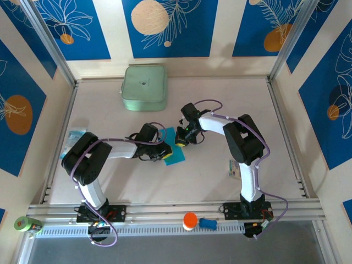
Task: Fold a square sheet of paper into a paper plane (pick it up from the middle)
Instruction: First fold the square sheet of paper in half at the center of the table.
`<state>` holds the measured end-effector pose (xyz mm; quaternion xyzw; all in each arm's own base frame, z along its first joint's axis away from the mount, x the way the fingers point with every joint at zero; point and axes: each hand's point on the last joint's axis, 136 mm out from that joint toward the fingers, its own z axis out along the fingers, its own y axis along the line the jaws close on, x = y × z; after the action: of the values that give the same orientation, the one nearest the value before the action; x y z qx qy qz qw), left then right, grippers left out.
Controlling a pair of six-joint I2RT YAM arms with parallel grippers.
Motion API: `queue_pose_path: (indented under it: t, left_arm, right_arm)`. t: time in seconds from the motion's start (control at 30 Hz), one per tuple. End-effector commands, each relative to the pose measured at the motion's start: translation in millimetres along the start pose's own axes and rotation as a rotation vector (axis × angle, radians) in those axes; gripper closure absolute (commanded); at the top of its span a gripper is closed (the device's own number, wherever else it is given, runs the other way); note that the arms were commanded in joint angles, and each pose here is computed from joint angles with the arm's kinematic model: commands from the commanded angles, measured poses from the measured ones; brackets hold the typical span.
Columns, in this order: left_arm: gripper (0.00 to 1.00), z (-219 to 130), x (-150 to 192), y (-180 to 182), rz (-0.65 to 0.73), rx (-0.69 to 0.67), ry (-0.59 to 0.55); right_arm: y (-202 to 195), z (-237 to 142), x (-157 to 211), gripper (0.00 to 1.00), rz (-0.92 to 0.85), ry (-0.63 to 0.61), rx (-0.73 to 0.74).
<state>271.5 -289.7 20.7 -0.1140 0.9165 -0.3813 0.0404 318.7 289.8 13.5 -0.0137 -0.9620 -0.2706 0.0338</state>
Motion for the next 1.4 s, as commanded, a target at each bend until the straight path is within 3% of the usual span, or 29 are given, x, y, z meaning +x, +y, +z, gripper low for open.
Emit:
queue_pose_path:
  t: [0.0, 0.13, 0.23, 0.33, 0.6, 1.03, 1.27, 1.37]
  left_arm:
    - [0.82, 3.9, 15.7, 30.5, -0.04, -0.077, 0.029]
    - [0.82, 1.8, 15.8, 23.5, -0.027, -0.035, 0.021]
    - [0.81, -14.4, 5.3, -7.6, 0.022, 0.06, -0.047]
    - [0.8, -29.5, -3.3, -20.4, 0.075, 0.059, -0.108]
    - [0.81, -20.1, -12.7, 4.2, 0.086, -0.089, -0.098]
    - [0.83, -3.6, 8.4, 51.0, 0.004, -0.118, -0.056]
    - [0.81, -21.9, -8.0, -22.2, 0.089, 0.042, -0.092]
    - [0.82, -21.1, 0.7, -23.8, 0.099, 0.044, -0.076]
  right_arm:
    - [-62.5, 29.4, 24.2, 1.0, 0.102, 0.078, 0.205]
    - [-66.9, 30.2, 24.5, 1.0, 0.11, 0.08, 0.222]
    - [-67.4, 29.7, 24.6, 1.0, 0.109, 0.08, 0.225]
    - [-68.0, 30.8, 25.4, 1.0, 0.109, 0.084, 0.225]
    - [-68.0, 34.3, 25.7, 1.0, 0.109, 0.093, 0.223]
    - [-70.2, 36.2, 27.2, 1.0, 0.108, 0.096, 0.235]
    - [-69.7, 35.4, 28.0, 1.0, 0.11, 0.104, 0.238]
    - [-69.5, 35.8, 27.5, 1.0, 0.111, 0.104, 0.237]
